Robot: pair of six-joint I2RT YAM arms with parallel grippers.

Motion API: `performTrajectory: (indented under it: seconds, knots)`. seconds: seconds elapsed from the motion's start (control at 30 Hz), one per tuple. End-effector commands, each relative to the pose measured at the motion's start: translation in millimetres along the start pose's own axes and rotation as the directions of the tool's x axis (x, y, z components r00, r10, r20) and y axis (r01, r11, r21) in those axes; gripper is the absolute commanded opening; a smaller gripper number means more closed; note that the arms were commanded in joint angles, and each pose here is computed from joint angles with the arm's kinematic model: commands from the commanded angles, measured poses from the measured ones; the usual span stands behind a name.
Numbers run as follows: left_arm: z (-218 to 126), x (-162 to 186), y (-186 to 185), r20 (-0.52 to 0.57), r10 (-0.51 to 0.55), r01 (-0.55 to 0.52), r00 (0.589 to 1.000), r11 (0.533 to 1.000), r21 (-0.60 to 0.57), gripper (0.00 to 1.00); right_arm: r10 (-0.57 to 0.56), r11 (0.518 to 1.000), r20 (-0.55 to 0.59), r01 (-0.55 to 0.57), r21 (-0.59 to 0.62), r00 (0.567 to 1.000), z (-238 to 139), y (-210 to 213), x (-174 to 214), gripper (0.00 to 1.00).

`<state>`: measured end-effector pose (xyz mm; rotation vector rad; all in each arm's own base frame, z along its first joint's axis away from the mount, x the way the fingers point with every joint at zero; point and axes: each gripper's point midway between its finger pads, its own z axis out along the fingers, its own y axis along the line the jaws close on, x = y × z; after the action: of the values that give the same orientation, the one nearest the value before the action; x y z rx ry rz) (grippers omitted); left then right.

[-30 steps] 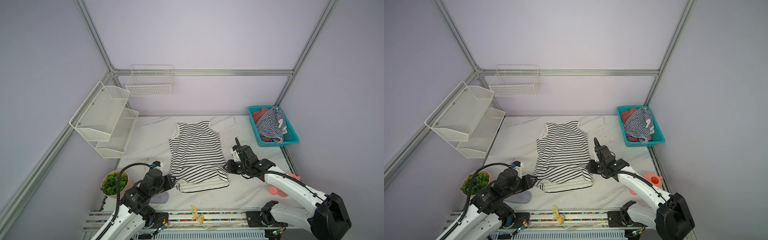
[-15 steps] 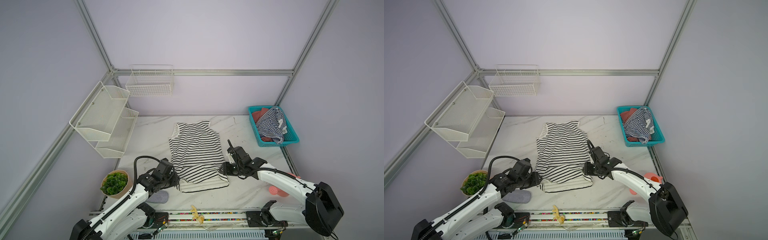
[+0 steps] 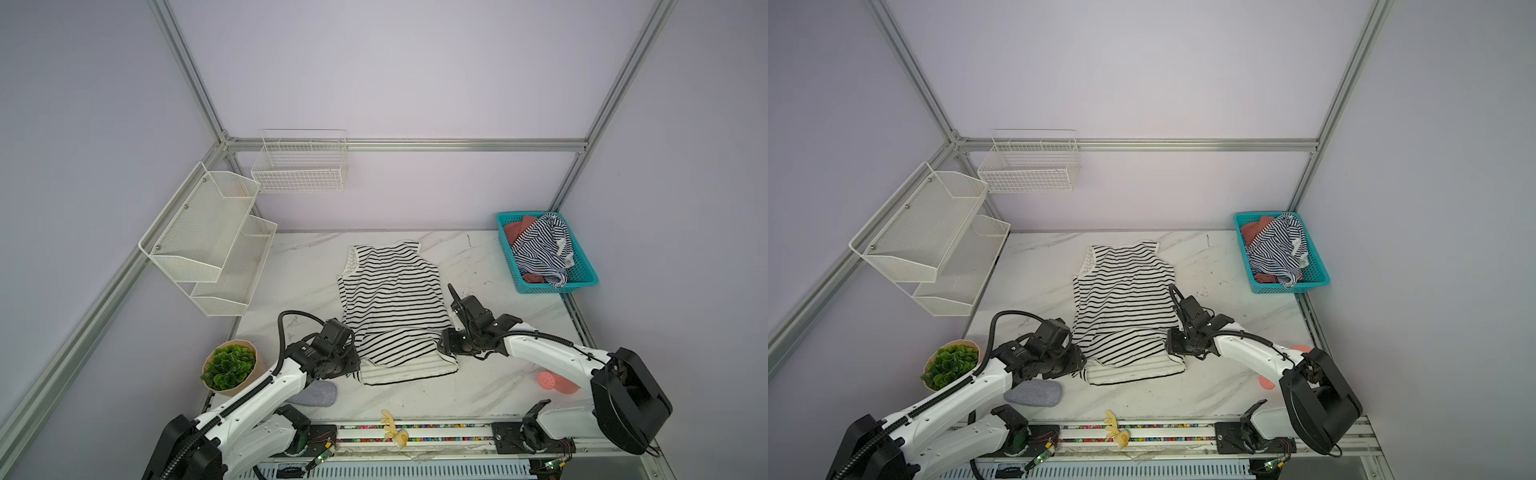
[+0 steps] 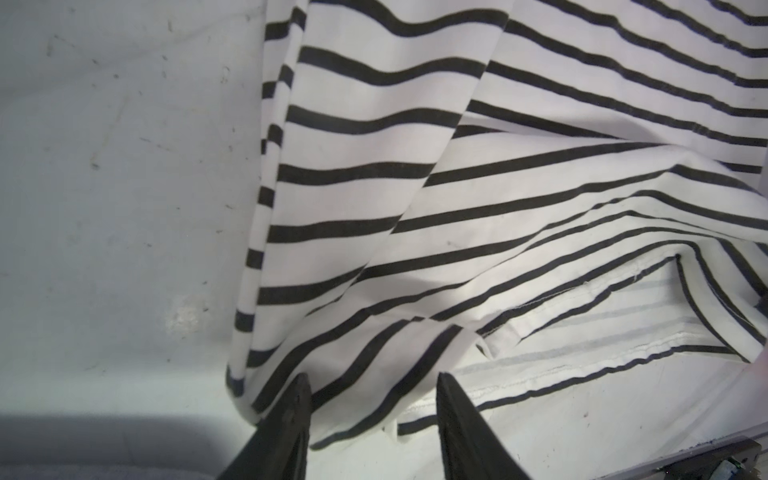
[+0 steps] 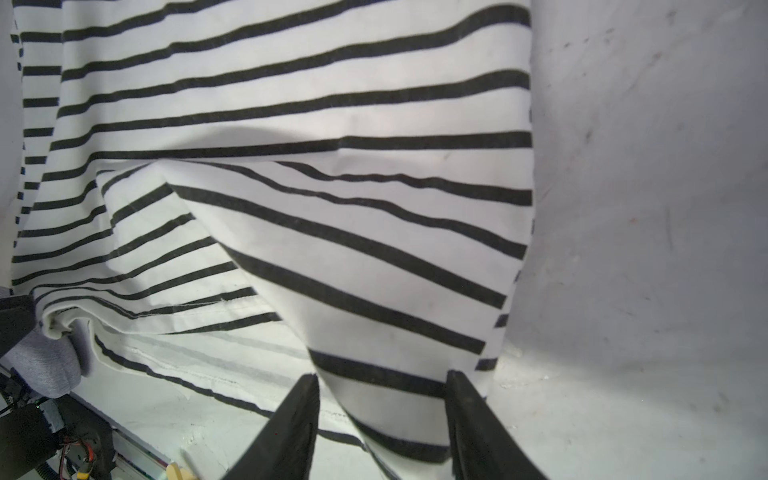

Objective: Fold and stack the tank tops

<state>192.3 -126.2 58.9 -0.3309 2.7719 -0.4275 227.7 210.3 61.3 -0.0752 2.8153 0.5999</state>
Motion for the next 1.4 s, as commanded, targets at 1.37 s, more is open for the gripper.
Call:
performTrajectory:
  seconds: [1.37]
  knots:
    - [-46, -31, -20, 0.009, 0.106, -0.105, 0.994, 0.991, -0.081, 0.46, 0.013, 0.985, 0.104, -0.031, 0.173, 0.994, -15, -25, -19, 0.56]
